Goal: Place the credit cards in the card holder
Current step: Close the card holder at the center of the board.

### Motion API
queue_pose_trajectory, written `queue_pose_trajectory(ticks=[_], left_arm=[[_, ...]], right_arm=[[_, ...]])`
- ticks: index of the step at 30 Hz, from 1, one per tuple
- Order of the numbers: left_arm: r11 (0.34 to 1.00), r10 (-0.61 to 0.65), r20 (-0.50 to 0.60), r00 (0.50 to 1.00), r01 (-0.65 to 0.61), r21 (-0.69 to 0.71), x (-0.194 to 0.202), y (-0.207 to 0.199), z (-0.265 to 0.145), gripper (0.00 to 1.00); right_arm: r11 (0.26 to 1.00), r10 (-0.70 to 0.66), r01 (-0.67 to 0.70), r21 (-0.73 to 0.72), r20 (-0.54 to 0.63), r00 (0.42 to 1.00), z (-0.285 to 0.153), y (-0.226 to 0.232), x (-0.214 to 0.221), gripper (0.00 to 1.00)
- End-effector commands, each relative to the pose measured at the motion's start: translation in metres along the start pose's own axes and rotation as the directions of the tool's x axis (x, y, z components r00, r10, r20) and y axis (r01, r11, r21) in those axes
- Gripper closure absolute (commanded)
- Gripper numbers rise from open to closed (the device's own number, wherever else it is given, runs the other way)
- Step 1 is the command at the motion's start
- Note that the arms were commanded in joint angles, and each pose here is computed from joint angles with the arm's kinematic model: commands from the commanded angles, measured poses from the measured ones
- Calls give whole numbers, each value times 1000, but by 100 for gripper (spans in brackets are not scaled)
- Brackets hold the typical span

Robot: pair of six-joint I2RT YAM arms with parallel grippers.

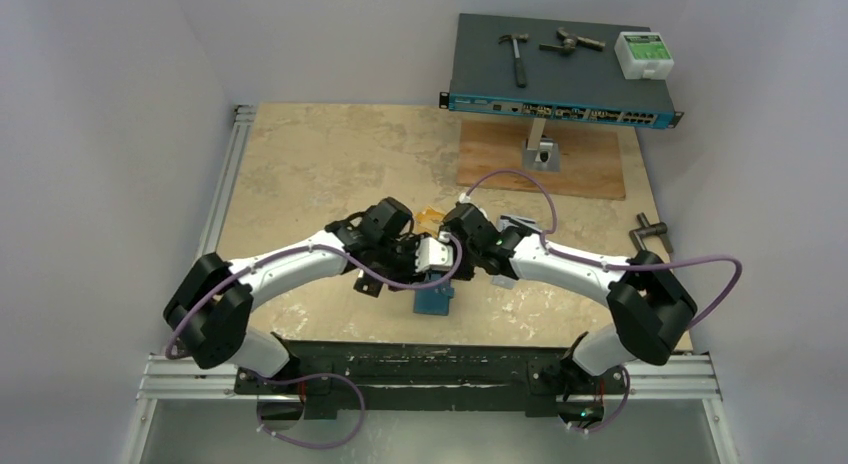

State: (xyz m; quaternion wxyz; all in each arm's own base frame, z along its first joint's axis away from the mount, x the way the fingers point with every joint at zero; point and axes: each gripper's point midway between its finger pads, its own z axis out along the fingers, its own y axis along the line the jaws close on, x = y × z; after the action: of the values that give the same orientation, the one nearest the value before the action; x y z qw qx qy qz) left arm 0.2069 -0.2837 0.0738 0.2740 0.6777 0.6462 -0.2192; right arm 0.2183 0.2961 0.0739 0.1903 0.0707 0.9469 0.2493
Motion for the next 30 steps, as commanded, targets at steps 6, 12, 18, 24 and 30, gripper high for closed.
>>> queue_pose_trajectory(ticks=[6, 12, 18, 24, 30], left_arm=[[943, 4, 120, 993, 36, -332, -29, 76, -113, 0], [913, 342, 14, 940, -329, -242, -22, 38, -168, 0], [885, 452, 43, 891, -454, 108, 0, -4, -129, 0], [517, 855, 152, 495, -831, -205, 0, -18, -77, 0], [418, 898, 239, 368, -885, -206, -6, -30, -42, 20]], right_arm=[[996, -39, 38, 78, 12, 999, -17, -20, 3, 53], [997, -44, 41, 62, 43, 998, -21, -19, -9, 41], [996, -64, 59, 65, 85, 994, -26, -15, -20, 42], [992, -102, 95, 88, 80, 992, -28, -21, -19, 47], [992, -113, 109, 67, 72, 991, -22, -23, -15, 53]])
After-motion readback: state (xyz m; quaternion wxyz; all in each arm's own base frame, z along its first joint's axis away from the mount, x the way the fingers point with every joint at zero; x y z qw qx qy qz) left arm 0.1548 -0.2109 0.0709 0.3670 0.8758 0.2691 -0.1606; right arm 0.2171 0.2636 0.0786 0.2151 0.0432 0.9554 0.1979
